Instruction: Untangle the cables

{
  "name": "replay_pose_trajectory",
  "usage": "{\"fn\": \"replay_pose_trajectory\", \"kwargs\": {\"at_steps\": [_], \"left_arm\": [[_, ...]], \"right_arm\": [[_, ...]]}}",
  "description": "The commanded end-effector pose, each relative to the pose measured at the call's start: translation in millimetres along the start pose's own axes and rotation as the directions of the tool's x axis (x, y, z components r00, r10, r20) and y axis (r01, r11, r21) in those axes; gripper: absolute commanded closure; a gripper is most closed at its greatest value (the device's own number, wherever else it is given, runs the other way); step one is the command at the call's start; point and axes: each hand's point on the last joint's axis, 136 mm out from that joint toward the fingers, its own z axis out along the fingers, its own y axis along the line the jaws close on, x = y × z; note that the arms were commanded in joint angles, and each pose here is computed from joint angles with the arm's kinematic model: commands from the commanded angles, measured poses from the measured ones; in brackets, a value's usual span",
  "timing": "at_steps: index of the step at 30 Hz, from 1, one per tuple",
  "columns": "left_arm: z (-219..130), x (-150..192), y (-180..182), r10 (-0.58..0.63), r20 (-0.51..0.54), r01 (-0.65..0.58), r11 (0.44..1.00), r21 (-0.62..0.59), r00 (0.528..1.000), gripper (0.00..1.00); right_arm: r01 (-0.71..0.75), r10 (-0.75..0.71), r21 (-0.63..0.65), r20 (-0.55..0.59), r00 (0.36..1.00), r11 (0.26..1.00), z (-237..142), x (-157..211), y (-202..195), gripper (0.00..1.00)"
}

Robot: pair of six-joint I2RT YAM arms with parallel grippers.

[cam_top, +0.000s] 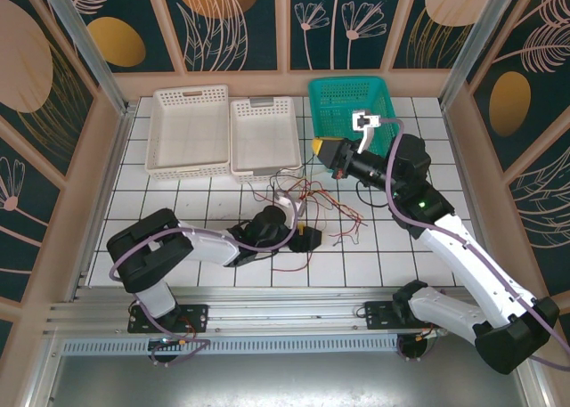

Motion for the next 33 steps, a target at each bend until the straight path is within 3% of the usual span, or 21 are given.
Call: {"fn": "replay_pose_trajectory", "kwargs": {"at_steps": [1, 6, 7, 19, 24, 33], "left_arm": [[8.0, -3.5, -6.7, 0.019, 0.003, -0.019, 0.999, 0.027, 1.000, 0.54], [5.5, 0.5, -4.1, 0.019, -0.004, -0.019, 1.000, 0.023, 1.000, 0.97], [4.3, 2.7, -2.0, 0.018, -0.008, -0.018, 1.000, 0.018, 1.000, 1.00], [-31.2, 47.1, 31.0, 0.013, -0.102, -0.021, 0.996, -0.081, 0.995, 1.00], [-43.2, 47.8, 43.8, 0.024, -0.089, -0.037, 0.988, -0.152, 0.996, 1.00], [-54.1, 44.1, 70.0, 0.018, -0.056, -0.034, 0.955, -0.293, 0.998, 1.00]], "right_arm": [[0.011, -0.009, -0.035, 0.035, 0.999, 0.999, -7.1, -12.3, 13.5, 1.00], [0.024, -0.025, 0.015, 0.076, 0.997, 1.000, -14.9, -23.0, 12.6, 1.00], [0.028, -0.031, 0.037, 0.090, 0.995, 0.999, -17.4, -26.9, 11.2, 1.00], [0.024, -0.123, 0.305, 0.308, 0.944, 0.952, -67.5, -94.1, -2.6, 1.00], [0.017, -0.143, 0.346, 0.343, 0.928, 0.938, -81.0, -113.3, -0.7, 1.00], [0.064, -0.216, 0.350, 0.416, 0.883, 0.935, -102.3, -169.1, 44.1, 1.00]]}}
